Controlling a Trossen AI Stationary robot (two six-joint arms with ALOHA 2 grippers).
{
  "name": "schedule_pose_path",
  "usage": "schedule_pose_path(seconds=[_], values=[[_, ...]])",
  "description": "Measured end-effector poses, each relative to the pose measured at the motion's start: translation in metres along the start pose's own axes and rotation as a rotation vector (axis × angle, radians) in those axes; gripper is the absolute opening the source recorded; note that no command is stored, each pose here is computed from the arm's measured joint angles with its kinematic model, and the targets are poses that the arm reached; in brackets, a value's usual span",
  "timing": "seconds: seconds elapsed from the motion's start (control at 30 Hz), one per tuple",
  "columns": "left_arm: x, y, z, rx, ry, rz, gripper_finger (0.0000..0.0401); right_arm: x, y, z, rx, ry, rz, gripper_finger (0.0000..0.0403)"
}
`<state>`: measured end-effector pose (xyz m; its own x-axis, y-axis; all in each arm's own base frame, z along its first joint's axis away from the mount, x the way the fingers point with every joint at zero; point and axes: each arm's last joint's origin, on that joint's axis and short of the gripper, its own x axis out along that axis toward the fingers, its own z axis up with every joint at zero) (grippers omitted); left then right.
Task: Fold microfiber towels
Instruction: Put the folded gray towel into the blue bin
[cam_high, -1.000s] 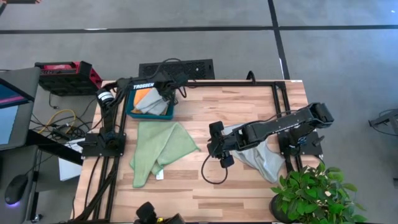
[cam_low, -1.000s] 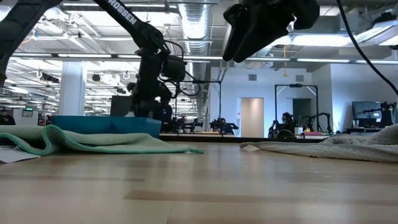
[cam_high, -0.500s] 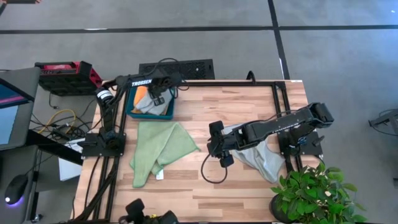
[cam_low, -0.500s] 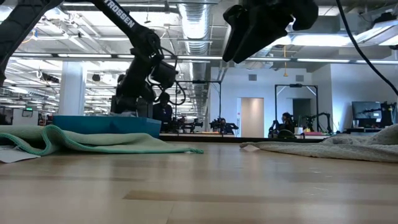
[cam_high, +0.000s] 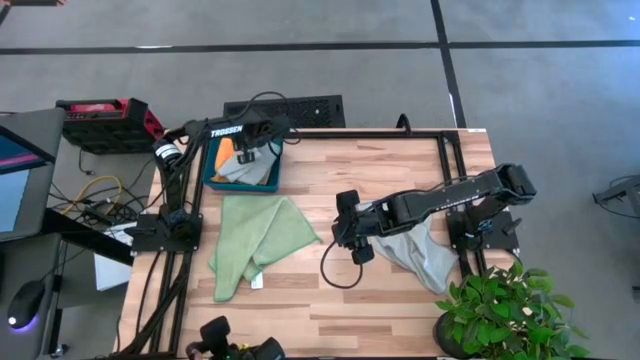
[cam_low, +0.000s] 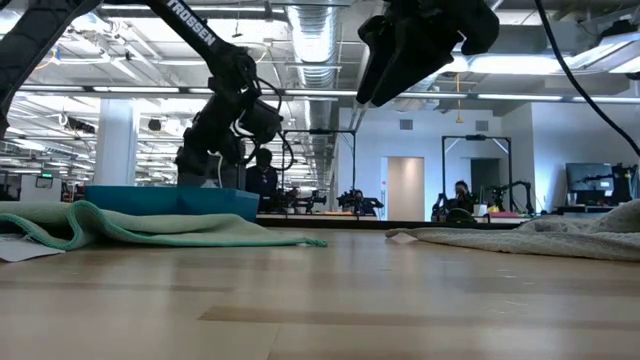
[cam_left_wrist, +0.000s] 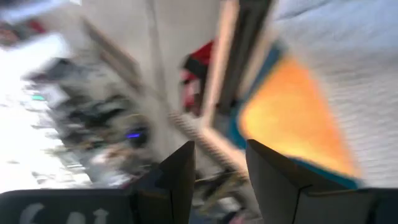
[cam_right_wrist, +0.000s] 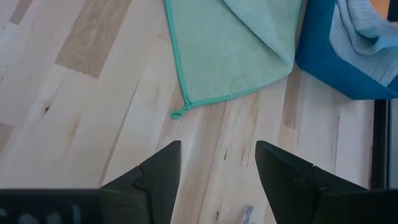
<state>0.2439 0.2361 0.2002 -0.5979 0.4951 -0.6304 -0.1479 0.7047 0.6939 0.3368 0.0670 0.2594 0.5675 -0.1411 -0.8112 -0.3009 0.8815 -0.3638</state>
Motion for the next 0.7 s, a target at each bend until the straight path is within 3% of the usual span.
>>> schedule_pose_path(seconds=[0.13,0.23,0.3,0.43,0.7], values=[[-0.015,-0.002,0.001,-0.07,-0.119,-0.3,0.0135,0.0,-0.002,-0.001,0.005,0.002,-0.002,0.023],[-0.029,-0.007,0.005,-0.052,-0.262,-0.542,0.0135,0.001,-0.004,-0.001,0.01,0.004,-0.005,0.023],[-0.035,-0.01,0.01,-0.027,-0.344,-0.62,0.0135,0.001,-0.004,-0.001,0.01,0.003,-0.005,0.023],[-0.034,-0.02,0.019,-0.017,-0.394,-0.563,0.0135,0.001,-0.004,-0.001,0.01,0.002,-0.005,0.023],[-0.021,-0.037,0.021,0.015,-0.395,-0.548,0.0135,0.001,-0.004,-0.001,0.006,0.001,-0.006,0.023]])
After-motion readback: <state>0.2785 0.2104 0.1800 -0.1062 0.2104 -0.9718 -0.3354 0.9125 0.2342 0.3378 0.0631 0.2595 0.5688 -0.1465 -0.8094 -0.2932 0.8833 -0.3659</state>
